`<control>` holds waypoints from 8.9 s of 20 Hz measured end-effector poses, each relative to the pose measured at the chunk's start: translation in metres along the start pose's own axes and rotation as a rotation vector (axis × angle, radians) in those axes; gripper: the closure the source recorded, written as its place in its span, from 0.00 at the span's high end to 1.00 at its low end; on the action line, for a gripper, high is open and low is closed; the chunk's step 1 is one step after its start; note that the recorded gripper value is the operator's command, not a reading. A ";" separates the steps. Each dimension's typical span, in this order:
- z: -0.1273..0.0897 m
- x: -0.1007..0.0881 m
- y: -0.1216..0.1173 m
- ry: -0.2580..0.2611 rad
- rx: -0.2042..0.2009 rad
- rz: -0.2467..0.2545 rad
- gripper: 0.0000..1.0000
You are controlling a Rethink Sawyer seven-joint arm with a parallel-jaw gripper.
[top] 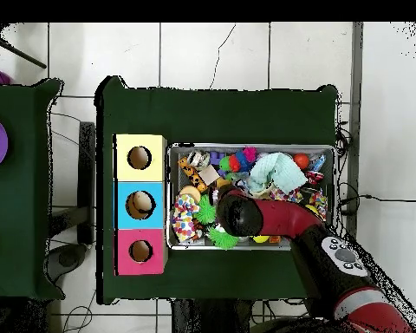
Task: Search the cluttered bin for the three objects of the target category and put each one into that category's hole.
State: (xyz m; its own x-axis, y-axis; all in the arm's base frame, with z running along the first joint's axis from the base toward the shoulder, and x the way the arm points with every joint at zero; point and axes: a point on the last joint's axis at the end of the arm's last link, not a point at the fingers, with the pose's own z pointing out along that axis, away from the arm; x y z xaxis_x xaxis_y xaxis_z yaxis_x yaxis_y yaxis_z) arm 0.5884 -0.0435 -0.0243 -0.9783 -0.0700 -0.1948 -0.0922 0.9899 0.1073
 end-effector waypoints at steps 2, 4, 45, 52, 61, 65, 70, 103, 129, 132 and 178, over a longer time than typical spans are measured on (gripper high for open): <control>0.000 0.000 0.000 0.000 0.001 0.000 0.00; 0.000 0.000 0.000 0.000 0.001 0.000 0.00; -0.122 0.053 0.149 -0.075 0.063 -0.166 0.00; -0.115 0.100 0.186 -0.116 0.051 -0.075 0.00; -0.133 0.135 0.201 -0.101 0.065 0.093 0.00; -0.151 0.153 0.214 -0.083 0.068 0.134 0.00; -0.168 0.174 0.224 -0.051 0.071 0.138 0.00; -0.157 0.192 0.210 0.100 0.081 0.189 0.00; -0.122 0.128 0.159 0.015 0.085 0.165 0.00; -0.119 0.118 0.159 -0.001 0.084 0.160 0.00; -0.082 0.001 0.142 -0.019 0.080 0.146 1.00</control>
State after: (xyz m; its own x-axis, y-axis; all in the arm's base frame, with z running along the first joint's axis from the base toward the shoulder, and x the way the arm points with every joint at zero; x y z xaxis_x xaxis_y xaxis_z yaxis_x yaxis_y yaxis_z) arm 0.5591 0.0865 0.0707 -0.9765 0.0770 -0.2011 0.0666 0.9961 0.0583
